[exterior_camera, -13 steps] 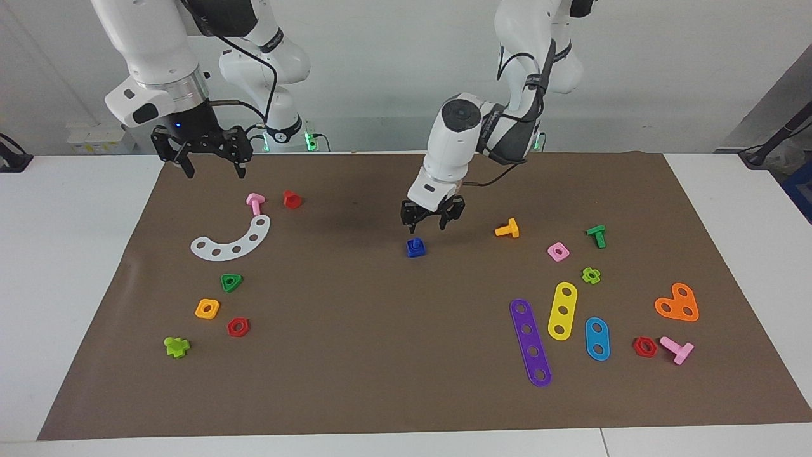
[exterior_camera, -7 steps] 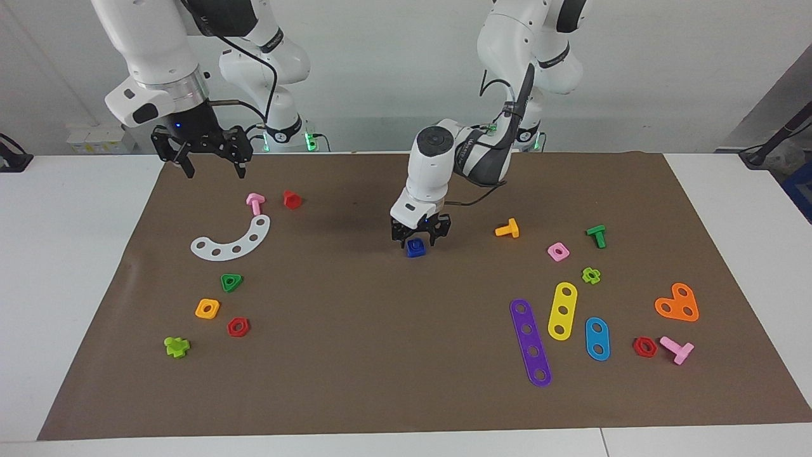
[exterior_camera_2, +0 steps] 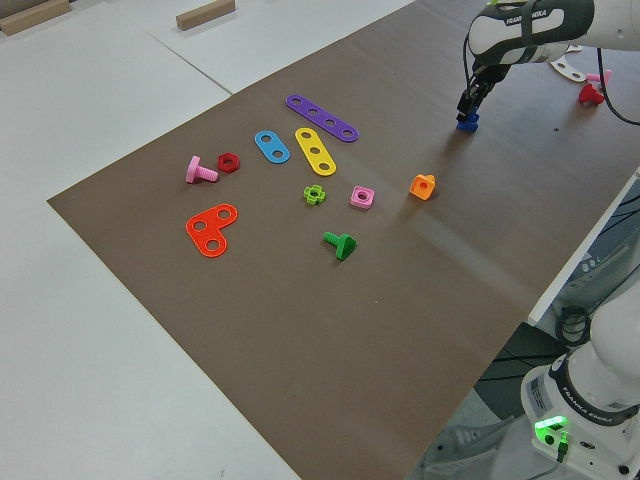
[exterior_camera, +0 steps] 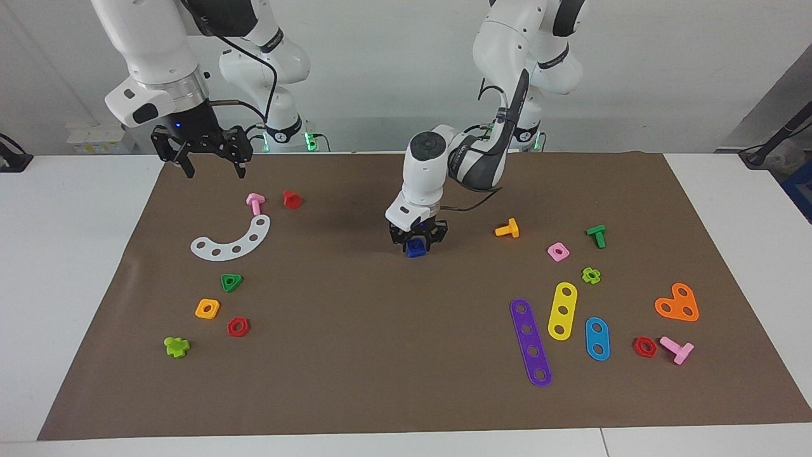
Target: Unscrew and place screws in storage area
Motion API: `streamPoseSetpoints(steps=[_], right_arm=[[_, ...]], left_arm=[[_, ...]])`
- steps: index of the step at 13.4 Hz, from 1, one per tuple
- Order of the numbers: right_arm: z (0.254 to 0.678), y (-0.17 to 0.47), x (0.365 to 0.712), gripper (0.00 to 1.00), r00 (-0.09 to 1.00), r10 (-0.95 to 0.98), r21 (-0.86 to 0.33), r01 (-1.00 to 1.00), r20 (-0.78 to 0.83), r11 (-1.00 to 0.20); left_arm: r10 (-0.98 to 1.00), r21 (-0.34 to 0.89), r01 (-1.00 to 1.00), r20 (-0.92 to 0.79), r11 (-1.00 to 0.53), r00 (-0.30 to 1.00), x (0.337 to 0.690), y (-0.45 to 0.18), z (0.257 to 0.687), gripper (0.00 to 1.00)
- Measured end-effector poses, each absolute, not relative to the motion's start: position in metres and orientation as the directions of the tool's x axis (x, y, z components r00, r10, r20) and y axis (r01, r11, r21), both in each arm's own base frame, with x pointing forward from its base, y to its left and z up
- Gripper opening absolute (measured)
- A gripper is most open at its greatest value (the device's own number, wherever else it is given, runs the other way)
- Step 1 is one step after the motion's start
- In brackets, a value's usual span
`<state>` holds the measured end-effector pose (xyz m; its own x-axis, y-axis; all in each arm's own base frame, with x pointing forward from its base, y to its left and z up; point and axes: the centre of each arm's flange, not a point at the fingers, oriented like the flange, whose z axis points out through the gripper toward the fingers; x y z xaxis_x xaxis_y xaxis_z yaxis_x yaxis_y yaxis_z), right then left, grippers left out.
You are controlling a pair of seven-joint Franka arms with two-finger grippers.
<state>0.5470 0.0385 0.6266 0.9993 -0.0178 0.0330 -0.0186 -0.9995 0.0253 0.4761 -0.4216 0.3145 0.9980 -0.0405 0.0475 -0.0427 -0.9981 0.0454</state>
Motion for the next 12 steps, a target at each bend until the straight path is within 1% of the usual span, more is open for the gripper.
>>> streamPoseSetpoints(steps=[4, 5, 6, 12], right_arm=[[0.6267, 0.0385, 0.5470, 1.00, 0.999, -0.018, 0.025, -0.019, 0.033, -1.000], [0.6266, 0.0385, 0.5470, 1.00, 0.999, -0.018, 0.025, -0.019, 0.033, -1.000], [0.6267, 0.0385, 0.5470, 1.00, 0.999, -0.018, 0.025, -0.019, 0.033, -1.000], [0.6267, 0.0385, 0.5470, 1.00, 0.999, -0.018, 0.025, -0.019, 0.033, -1.000]], left_arm=[[-0.048, 0.042, -0.050, 0.046, -0.998, 0.998, 0.4750, -0.4214, 0.3129, 0.53], [-0.049, 0.042, -0.051, 0.047, -0.998, 0.998, 0.4749, -0.4214, 0.3135, 0.48], [-0.050, 0.041, -0.052, 0.047, -0.998, 0.998, 0.4749, -0.4214, 0.3134, 0.47], [-0.048, 0.019, -0.048, 0.022, -0.999, 0.999, 0.4763, -0.4206, 0.3184, 0.47]])
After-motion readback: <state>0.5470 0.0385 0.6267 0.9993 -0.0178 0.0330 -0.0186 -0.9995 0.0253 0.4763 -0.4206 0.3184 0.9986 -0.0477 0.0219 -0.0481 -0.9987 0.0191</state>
